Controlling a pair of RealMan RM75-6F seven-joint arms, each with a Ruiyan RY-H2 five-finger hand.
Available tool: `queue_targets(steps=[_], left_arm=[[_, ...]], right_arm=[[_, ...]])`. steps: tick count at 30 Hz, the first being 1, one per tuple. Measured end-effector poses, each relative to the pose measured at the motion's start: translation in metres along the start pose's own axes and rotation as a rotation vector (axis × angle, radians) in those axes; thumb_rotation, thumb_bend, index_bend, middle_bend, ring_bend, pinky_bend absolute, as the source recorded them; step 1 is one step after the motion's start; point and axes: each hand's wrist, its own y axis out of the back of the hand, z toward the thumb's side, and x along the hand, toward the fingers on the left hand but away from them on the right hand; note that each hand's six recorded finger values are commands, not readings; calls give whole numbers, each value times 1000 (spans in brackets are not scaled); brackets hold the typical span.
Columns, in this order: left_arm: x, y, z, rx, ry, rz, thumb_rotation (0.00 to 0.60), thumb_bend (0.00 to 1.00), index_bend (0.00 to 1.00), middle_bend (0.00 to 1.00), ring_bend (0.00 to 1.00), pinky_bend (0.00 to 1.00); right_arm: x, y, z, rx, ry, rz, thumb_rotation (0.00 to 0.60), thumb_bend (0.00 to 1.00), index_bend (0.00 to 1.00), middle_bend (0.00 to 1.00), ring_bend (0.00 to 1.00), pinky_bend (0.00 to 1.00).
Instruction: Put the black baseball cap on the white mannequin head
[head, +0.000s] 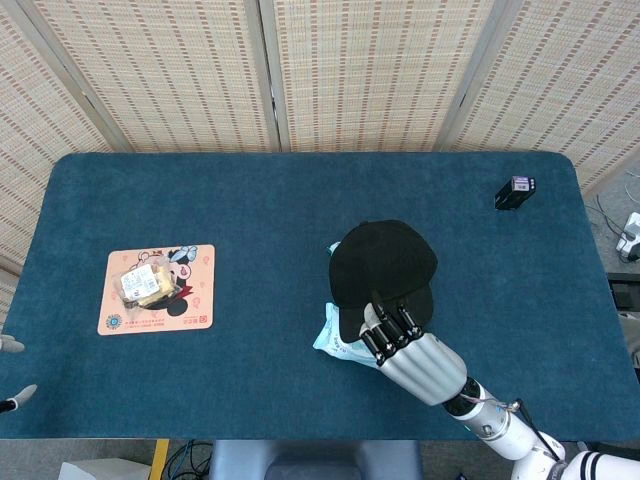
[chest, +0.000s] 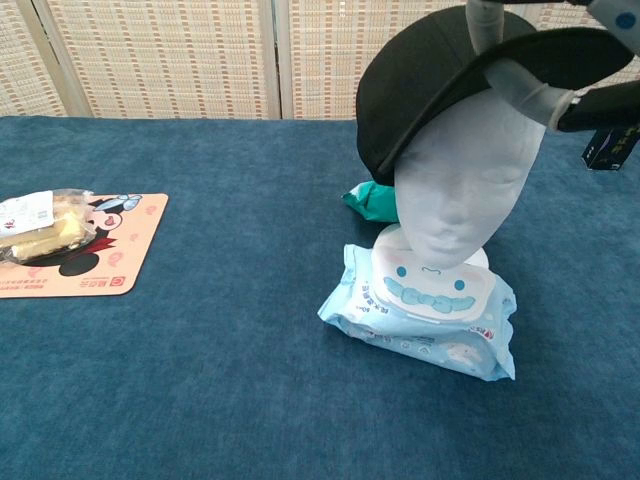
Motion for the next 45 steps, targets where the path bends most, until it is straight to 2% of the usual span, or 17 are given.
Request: queue_targets(steps=[12,24,37,45], left_arm=[[0,0,-1,1,2,-3,600,90,403,323,198,414],[-1,0,-2,3,2,-5,600,90,403,323,198,413],[0,-2,-1,5,2,-11,600,90,403,323,198,413],[0,-2,-1,4,3,-9,600,91,403,323,198,413]], right_arm=[[13,-7,9,0,38,45,600,592,596,442,250,447],[16,3,9,-5,36,7,600,592,596,442,251,447],[27,-1,7,-6,32,25,600,581,595,428,251,439],[30,-6,8,-31,29,66,600,505,445,413,250,437]])
